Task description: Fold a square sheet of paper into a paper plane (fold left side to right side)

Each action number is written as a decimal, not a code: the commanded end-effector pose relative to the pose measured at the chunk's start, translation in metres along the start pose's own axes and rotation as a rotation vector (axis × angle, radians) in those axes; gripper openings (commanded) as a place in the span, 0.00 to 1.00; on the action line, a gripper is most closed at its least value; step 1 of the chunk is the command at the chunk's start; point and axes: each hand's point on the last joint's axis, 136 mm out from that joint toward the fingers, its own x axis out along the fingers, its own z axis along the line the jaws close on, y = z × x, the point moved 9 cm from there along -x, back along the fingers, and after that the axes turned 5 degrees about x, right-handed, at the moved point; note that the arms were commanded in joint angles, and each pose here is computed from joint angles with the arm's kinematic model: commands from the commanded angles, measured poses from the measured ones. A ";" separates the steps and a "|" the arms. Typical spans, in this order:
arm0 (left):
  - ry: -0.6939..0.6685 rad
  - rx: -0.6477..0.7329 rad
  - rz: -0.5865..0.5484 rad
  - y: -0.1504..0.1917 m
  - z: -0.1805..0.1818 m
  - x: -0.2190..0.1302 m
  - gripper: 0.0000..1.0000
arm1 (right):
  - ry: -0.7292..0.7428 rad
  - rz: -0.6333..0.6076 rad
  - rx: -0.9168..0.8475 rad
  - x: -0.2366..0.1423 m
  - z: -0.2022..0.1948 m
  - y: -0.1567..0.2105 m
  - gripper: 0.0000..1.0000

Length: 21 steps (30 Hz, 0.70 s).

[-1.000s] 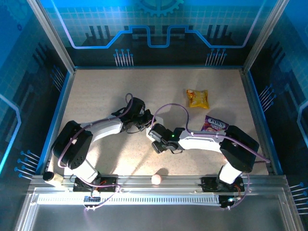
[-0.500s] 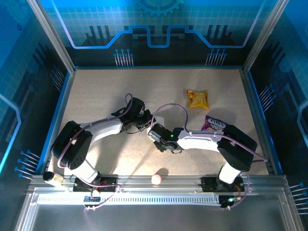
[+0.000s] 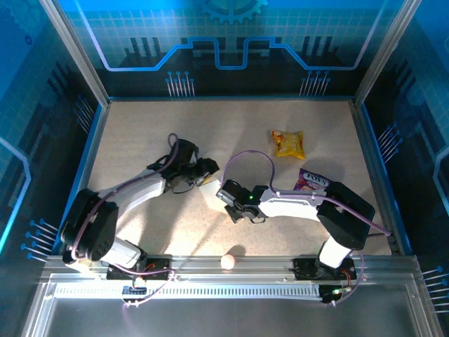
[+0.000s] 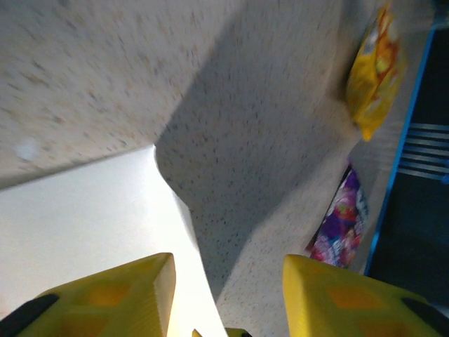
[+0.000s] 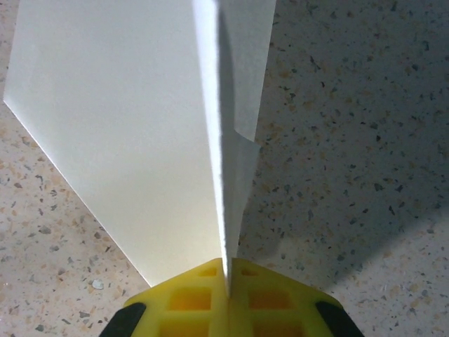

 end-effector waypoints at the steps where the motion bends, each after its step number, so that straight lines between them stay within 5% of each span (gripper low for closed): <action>1: -0.019 -0.002 -0.014 -0.003 0.020 -0.028 0.49 | 0.025 0.016 -0.008 0.000 -0.005 -0.001 0.00; 8: -0.031 -0.069 -0.022 0.005 0.053 -0.055 0.51 | 0.031 0.057 -0.080 0.007 0.003 -0.003 0.00; 21: -0.009 -0.157 0.098 0.031 0.084 -0.032 0.44 | -0.040 0.104 -0.019 0.015 0.006 -0.011 0.00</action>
